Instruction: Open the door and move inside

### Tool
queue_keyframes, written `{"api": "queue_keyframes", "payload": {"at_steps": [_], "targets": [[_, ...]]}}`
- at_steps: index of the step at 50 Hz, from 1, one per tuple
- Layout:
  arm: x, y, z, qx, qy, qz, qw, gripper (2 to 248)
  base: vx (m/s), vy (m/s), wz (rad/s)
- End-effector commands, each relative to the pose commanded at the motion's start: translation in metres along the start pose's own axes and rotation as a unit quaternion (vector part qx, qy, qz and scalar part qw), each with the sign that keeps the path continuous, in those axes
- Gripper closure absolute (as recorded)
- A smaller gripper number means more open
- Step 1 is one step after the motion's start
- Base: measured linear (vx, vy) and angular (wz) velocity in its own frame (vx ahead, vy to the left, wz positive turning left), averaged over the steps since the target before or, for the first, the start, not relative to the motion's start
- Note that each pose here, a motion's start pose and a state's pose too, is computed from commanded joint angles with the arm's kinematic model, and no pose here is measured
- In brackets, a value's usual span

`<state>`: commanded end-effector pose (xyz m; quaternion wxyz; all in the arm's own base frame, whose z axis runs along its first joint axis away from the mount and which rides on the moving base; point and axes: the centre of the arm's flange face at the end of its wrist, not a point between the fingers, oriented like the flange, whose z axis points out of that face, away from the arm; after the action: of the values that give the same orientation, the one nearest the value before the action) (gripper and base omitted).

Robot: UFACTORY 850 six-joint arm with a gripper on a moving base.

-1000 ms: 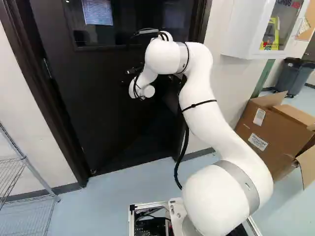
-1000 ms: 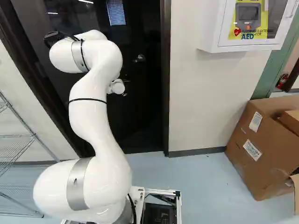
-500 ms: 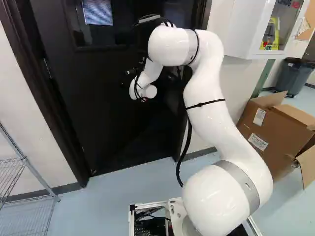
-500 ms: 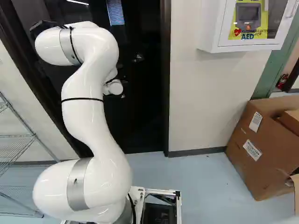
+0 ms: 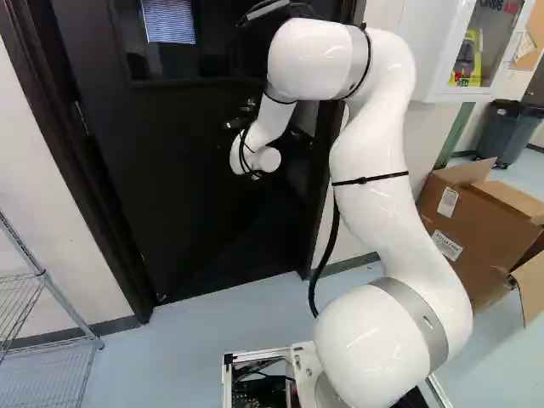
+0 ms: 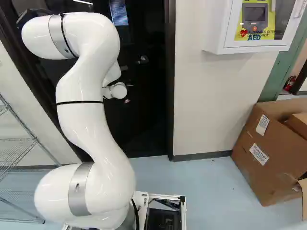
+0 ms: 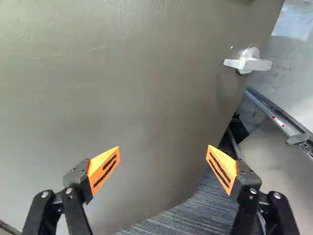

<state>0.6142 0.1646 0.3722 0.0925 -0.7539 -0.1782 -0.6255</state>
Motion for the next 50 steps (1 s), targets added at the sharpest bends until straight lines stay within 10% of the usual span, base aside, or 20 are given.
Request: {"api": "queue_keyframes", "payload": {"at_steps": [50], "targets": [[-0.010,0.025,-0.105,-0.036,-0.034,0.016,0.9986,3,0.000,0.000,0.000]]}}
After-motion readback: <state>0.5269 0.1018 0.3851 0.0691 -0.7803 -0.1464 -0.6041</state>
